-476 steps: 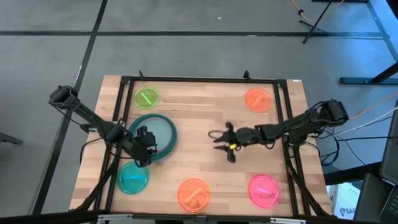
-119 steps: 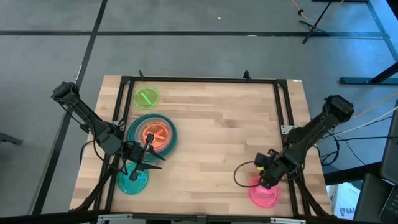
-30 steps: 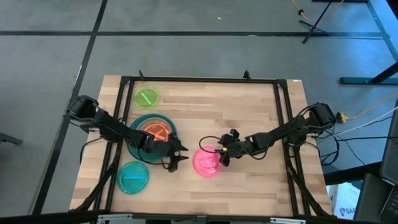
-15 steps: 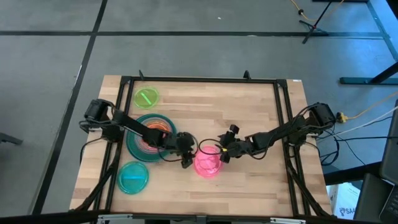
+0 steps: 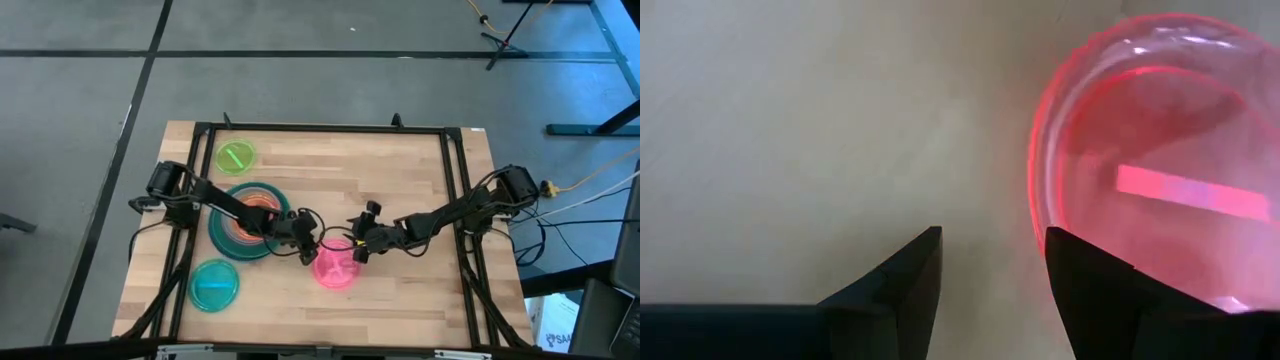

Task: Stack plastic plates
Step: Stack the light pink plate on top of the orange plate

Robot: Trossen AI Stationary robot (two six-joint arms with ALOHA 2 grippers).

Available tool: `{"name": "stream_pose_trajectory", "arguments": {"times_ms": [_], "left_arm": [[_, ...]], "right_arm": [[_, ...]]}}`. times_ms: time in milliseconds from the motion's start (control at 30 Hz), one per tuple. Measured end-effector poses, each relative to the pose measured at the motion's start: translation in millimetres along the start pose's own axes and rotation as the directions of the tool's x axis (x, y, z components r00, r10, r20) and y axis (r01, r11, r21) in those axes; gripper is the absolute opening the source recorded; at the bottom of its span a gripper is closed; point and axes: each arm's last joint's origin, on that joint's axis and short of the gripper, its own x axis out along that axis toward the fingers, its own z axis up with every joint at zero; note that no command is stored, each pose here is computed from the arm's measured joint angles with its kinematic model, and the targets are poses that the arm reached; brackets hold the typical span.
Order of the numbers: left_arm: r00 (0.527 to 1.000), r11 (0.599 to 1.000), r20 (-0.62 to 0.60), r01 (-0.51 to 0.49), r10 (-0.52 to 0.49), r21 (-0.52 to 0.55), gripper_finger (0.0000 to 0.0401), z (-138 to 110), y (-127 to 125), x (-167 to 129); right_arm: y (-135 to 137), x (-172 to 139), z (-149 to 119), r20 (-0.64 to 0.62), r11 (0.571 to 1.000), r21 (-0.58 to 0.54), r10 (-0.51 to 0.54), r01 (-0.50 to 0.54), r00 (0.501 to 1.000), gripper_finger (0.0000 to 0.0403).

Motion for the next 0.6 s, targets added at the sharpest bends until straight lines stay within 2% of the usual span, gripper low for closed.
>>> {"name": "stream_pose_trajectory", "arguments": {"times_ms": [200, 600], "left_arm": [[0.999, 0.998, -0.004, 0.053, -0.053, 0.029, 0.0173, 1.7, -5.0, -4.6], [0.998, 0.998, -0.023, 0.060, -0.059, 0.031, 0.0173, -3.9, -5.4, 1.9]], "right_arm": [[0.3, 0.1, -1.4, -0.015, 0.998, 0.058, 0.015, -0.014, 1.000, 0.0195], [0.2, 0.2, -2.2, -0.025, 0.997, 0.072, 0.020, -0.018, 0.999, 0.0195]]}}
